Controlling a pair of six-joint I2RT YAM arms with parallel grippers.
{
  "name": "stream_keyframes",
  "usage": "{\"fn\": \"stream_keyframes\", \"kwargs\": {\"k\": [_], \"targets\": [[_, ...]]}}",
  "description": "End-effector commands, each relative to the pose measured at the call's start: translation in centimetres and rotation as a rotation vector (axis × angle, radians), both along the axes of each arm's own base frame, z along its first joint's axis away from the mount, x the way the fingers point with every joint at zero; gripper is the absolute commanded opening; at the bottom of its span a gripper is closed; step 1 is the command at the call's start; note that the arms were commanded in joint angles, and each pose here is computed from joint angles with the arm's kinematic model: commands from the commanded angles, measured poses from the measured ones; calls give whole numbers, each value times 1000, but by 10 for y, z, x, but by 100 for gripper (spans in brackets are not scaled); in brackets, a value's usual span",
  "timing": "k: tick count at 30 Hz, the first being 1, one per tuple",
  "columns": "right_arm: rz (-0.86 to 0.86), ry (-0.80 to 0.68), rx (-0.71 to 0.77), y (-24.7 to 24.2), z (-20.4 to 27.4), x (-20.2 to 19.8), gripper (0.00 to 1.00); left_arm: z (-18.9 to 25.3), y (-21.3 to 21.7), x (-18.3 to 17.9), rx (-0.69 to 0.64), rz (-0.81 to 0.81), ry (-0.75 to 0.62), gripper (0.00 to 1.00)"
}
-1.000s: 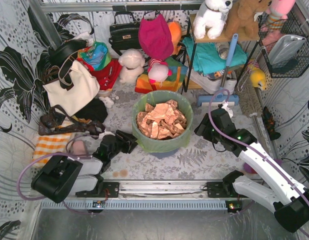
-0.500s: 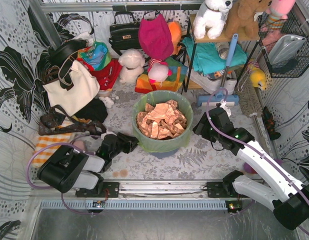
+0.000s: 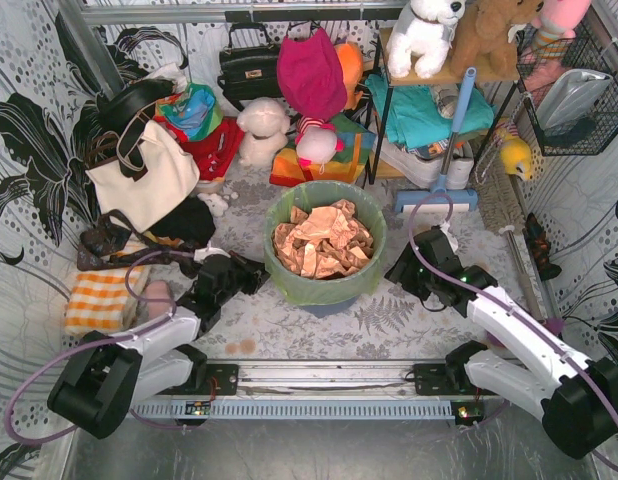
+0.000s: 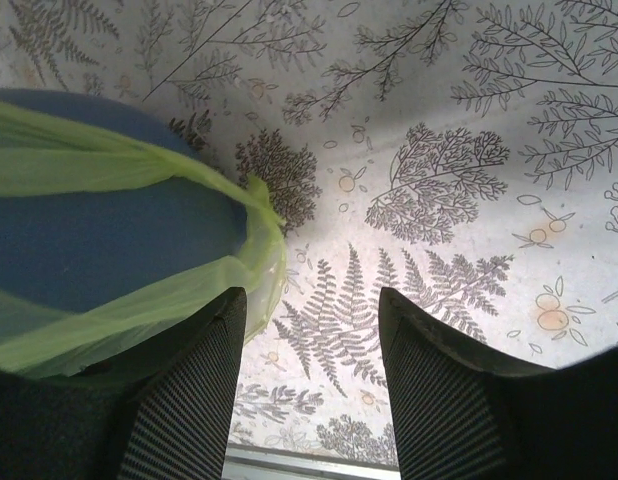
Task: Tie the trash bag
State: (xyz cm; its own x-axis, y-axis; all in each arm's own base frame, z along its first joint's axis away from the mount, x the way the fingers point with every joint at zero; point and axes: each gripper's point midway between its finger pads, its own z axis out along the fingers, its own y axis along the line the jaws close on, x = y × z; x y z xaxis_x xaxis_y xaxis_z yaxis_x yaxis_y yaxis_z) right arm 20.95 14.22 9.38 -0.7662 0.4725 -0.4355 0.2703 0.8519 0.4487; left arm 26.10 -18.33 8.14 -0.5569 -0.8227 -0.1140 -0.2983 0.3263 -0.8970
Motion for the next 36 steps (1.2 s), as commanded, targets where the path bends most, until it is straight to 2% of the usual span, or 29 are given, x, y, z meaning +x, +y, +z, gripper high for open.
{"fn": "stream_keyframes", "kwargs": {"k": [1, 9, 19, 25, 31, 36], "targets": [[-29, -5, 89, 6, -7, 9, 55, -7, 11, 1, 121, 3, 21, 0], [-9, -5, 229, 19, -18, 24, 49, -4, 16, -4, 151, 1, 20, 0], [46, 40, 315, 43, -46, 38, 45, 2, 18, -8, 146, 2, 11, 0], [56, 89, 345, 50, -65, 35, 37, 3, 20, -9, 158, 5, 10, 0], [32, 95, 321, 45, -71, 36, 20, 3, 23, -12, 159, 21, 7, 0], [-9, 81, 185, 22, -68, 36, 0, 7, 31, -15, 175, 43, -4, 0]]}}
